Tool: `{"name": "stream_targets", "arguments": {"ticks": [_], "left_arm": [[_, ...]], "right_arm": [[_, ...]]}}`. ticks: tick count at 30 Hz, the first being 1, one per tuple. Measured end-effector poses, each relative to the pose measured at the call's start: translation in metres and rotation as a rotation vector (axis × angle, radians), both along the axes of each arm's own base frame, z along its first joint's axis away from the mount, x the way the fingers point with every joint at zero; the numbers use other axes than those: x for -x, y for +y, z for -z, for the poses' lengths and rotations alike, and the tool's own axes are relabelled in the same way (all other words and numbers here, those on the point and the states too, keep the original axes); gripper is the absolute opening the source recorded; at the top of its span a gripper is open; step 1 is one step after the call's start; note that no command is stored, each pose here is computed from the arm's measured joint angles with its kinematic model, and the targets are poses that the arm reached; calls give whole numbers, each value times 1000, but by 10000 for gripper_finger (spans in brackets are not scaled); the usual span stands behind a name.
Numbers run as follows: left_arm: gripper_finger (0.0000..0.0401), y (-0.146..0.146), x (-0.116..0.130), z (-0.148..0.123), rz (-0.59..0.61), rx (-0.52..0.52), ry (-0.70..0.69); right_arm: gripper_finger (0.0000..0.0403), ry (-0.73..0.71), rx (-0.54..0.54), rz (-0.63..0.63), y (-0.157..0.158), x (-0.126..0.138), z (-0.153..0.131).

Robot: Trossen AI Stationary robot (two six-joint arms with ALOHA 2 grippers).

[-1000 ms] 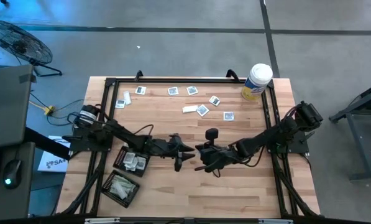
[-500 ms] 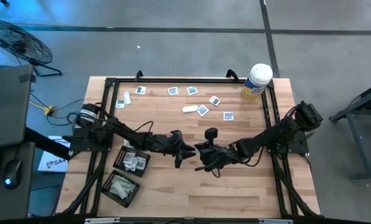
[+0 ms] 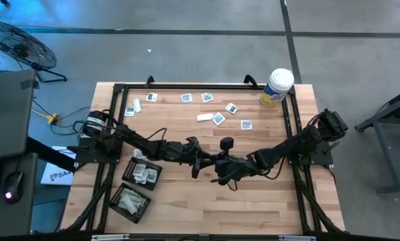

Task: Pick & Place First Aid Supplies
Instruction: Put the towelette pack into the top black bin

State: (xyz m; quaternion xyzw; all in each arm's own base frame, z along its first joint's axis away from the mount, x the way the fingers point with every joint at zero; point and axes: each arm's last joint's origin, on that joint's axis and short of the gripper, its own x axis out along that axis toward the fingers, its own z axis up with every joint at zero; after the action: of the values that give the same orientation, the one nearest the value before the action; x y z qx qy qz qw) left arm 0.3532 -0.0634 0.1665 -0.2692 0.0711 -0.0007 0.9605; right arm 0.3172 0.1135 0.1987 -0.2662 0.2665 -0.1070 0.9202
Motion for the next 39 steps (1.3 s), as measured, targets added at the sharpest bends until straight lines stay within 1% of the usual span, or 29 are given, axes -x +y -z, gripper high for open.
{"name": "stream_targets", "arguments": {"ticks": [3,6,7,8,11,14,18,20,22,24,26,29,31,34,36,39], "left_arm": [[93,0,-1,-1,-6,-50,-1],[27,1,-1,1,-42,-90,17],[15,1,-1,1,-58,-103,26],[10,2,-1,2,-73,-117,33],[13,3,-1,4,-101,-170,56],[4,3,1,8,-136,-223,106],[3,-2,8,6,-185,-317,194],[3,-8,17,0,-196,-364,262],[3,-17,31,-11,-196,-413,315],[2,-32,49,-27,-193,-459,340],[2,-48,72,-42,-177,-514,371],[1,-66,112,-61,-110,-546,414],[1,-74,140,-70,-66,-496,444],[1,-81,176,-77,-8,-371,517],[1,-83,195,-77,24,-303,577],[1,-83,215,-75,35,-255,720]], "right_arm": [[0,-10,1,7,0,0,-1],[0,-13,-5,1,0,0,-1],[0,-14,-8,2,0,-1,-1],[0,-16,-14,7,0,-1,-1],[3,-30,-32,30,0,0,-2],[12,-60,-69,57,0,-1,-3],[41,-84,-143,11,5,3,-11],[60,-115,-179,2,8,7,-19],[78,-136,-203,10,10,11,-25],[91,-162,-229,36,11,14,-29],[99,-180,-257,51,11,15,-32],[103,-177,-284,51,11,15,-32],[102,-163,-295,35,11,15,-31],[99,-153,-317,21,10,15,-30],[99,-159,-324,27,9,14,-30],[99,-160,-324,39,5,13,-30]]}}
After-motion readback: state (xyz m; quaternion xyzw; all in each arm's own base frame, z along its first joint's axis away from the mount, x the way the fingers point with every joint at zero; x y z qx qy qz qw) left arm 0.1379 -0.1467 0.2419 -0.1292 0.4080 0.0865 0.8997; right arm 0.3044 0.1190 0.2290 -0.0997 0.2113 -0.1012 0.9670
